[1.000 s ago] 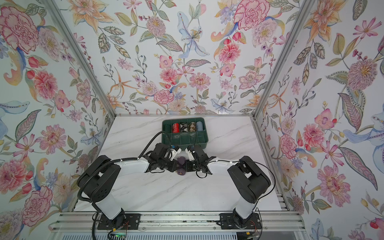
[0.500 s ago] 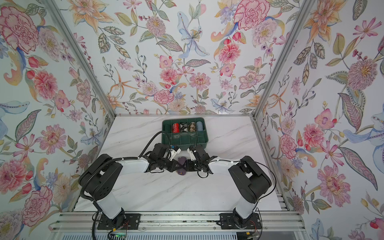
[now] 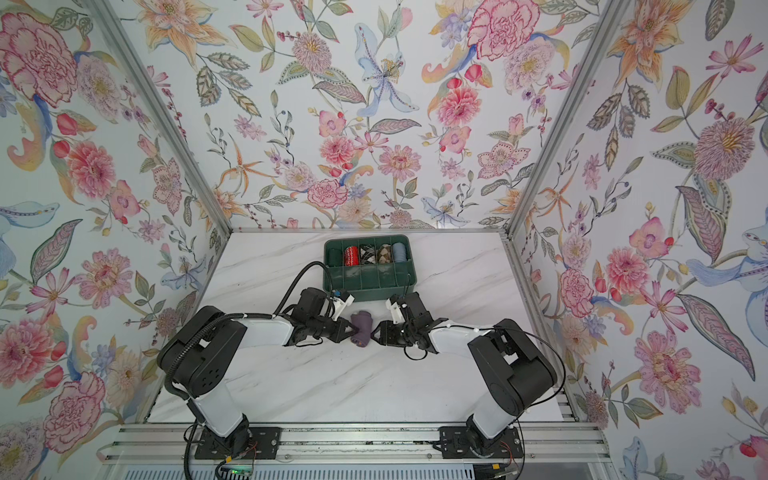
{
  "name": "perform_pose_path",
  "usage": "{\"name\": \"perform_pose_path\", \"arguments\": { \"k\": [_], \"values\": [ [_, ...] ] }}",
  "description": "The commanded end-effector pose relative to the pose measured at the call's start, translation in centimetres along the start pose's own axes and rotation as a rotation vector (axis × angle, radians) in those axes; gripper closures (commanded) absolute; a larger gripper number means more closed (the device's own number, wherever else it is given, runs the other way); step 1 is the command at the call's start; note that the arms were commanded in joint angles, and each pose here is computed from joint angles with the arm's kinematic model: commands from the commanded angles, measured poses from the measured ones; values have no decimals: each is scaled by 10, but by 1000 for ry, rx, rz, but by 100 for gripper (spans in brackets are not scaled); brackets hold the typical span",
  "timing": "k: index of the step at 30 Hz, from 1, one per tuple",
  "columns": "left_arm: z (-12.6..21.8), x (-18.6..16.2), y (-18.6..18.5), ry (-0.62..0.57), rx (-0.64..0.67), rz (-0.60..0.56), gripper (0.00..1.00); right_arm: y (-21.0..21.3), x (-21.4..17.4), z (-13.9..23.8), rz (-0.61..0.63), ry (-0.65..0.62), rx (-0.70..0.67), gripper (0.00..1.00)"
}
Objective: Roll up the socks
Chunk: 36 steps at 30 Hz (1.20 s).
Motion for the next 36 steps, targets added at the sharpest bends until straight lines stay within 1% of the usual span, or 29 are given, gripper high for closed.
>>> {"name": "perform_pose_path", "arguments": {
  "k": [1, 4, 8, 14, 18, 28, 36],
  "values": [
    [-7, -32, 17, 115, 77, 93, 100, 2, -1, 1, -29, 0, 72, 50],
    [-7, -33, 17, 116, 74, 92, 100, 1, 0, -2, -52, -4, 119, 49],
    [-7, -31, 16, 110, 72, 92, 100, 0, 3, -6, -69, -14, 131, 47],
    [-7, -26, 15, 100, 62, 89, 100, 5, 20, -14, -28, -2, 96, 47],
    [-8, -26, 16, 102, 60, 89, 100, 10, 27, -20, -17, 22, 118, 47],
    [-9, -24, 15, 99, 55, 86, 100, 10, 24, -29, -22, 59, 106, 47],
    [-12, -29, 18, 104, 49, 94, 100, 14, 30, -39, -13, 78, 113, 47]
  ]
}}
Point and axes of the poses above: each gripper's point midway between its finger pads, its own z axis back along the fingers, its own y axis along the line the jaws close on, x = y × z, the point moved 10 cm from there along z, back along the fingers, and after that the axes turned 3 degrees about -z, right-handed, at the moved point
